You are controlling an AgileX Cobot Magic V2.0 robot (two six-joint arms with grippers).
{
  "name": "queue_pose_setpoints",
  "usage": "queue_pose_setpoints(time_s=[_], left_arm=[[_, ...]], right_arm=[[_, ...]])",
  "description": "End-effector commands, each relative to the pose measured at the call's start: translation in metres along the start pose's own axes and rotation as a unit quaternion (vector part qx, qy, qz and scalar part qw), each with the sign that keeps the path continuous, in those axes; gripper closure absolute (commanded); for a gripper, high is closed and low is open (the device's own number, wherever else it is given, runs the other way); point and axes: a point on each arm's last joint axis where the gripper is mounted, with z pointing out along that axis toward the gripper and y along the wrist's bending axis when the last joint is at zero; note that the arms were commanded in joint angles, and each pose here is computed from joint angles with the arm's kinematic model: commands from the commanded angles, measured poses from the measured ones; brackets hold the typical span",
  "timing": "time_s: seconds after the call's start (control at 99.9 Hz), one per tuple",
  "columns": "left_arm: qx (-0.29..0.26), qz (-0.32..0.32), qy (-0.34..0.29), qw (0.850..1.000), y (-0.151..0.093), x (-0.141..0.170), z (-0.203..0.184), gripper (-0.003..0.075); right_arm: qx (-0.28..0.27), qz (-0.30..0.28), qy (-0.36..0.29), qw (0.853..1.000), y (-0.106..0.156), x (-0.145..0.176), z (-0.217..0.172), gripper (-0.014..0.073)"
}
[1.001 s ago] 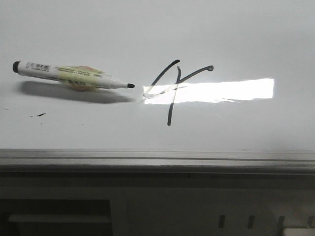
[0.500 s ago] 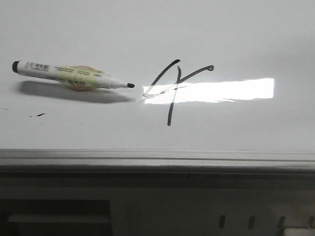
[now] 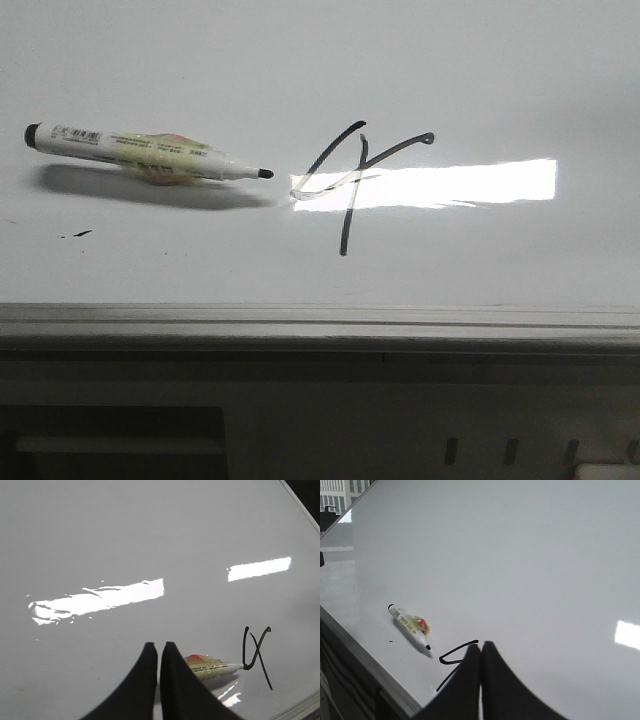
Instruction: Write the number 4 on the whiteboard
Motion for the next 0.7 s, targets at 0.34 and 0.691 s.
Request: queue_pose_setpoints(time_s=[0.34, 0.691], left_arm=[[-0.003, 0.010, -0.011, 1.000, 0.000, -0.008, 0.001, 0.0741], [-0.078, 0.099, -0.011, 0.992, 0.012, 0.023, -0.005, 0.0741]], right_arm=[[-0.009, 0.007, -0.011, 1.000, 0.001, -0.008, 0.000, 0.0661], [-0.008, 0.007, -0.011, 1.000, 0.000, -0.008, 0.000, 0.0661]])
